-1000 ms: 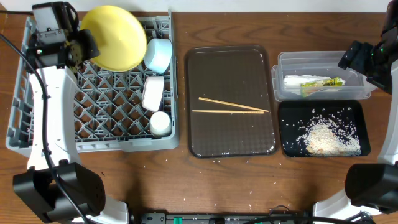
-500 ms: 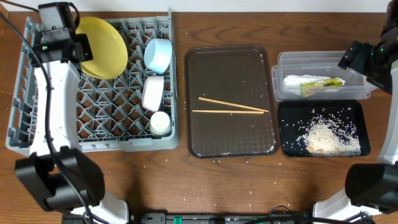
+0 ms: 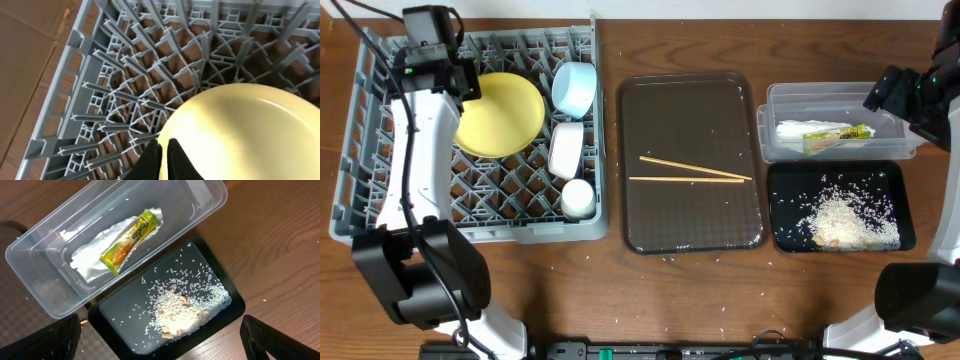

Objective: Sort waste into correct bins and load items into the dishwasher
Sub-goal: 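Lower the yellow plate upright into the dish rack with the left gripper, then push the yellow plate deeper into the rack slot with the left gripper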

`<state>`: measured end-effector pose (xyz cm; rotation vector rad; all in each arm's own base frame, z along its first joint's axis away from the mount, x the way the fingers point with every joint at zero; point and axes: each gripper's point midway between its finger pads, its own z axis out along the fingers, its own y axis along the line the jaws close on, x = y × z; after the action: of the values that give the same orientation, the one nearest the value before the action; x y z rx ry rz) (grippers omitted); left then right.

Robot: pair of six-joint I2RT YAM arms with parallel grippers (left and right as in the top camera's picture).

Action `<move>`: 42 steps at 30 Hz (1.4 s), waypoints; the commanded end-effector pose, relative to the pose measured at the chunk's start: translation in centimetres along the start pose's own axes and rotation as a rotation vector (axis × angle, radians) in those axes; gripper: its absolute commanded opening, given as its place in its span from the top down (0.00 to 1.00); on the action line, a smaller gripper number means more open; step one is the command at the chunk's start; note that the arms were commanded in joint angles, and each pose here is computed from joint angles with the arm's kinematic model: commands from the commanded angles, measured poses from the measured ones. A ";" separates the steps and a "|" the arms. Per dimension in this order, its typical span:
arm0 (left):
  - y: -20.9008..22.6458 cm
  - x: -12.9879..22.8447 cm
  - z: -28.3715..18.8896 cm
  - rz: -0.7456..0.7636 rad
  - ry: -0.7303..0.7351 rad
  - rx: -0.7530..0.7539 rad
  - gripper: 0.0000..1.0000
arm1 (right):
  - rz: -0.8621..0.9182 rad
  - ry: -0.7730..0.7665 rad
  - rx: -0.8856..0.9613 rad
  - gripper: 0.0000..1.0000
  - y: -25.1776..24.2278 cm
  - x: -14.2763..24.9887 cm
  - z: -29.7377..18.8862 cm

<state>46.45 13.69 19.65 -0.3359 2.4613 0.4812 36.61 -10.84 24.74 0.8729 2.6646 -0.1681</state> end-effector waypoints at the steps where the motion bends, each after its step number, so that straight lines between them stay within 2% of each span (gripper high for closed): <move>1: -0.1 0.0 -0.1 0.012 0.000 -0.008 0.91 | 0.015 0.002 0.007 0.01 -0.1 0.0 0.1; 5: -1.3 0.5 -0.1 -0.019 0.020 0.058 0.86 | 0.015 0.002 0.007 0.01 -0.1 0.0 0.1; 10: -6.5 2.0 -1.3 -0.095 0.098 0.368 0.83 | 0.015 0.002 0.007 0.01 -0.1 0.0 0.1; 11: -7.5 2.4 -1.8 -0.121 0.124 0.426 0.79 | 0.015 0.002 0.007 0.01 -0.1 0.0 0.1; 17: -11.6 3.8 -4.3 -0.135 0.209 0.661 0.73 | 0.015 0.002 0.007 0.01 -0.1 0.0 0.1; 21: -14.3 4.2 -5.0 -0.050 0.204 0.696 0.68 | 0.015 0.001 0.007 0.01 -0.1 0.0 0.1; 26: -17.7 5.2 -4.7 0.026 0.218 0.709 0.68 | 0.015 0.002 0.007 0.01 -0.1 0.0 0.1; 32: -19.7 7.1 -2.6 0.087 0.265 0.660 0.89 | 0.015 0.002 0.007 0.01 -0.1 0.0 0.1; 42: -18.1 7.4 -0.9 0.101 0.269 0.540 0.92 | 0.015 0.002 0.007 0.01 -0.1 0.0 0.1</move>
<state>46.50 -5.21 11.42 -0.0431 2.7412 -0.3073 36.61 -10.84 24.74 0.8729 2.6646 -0.1681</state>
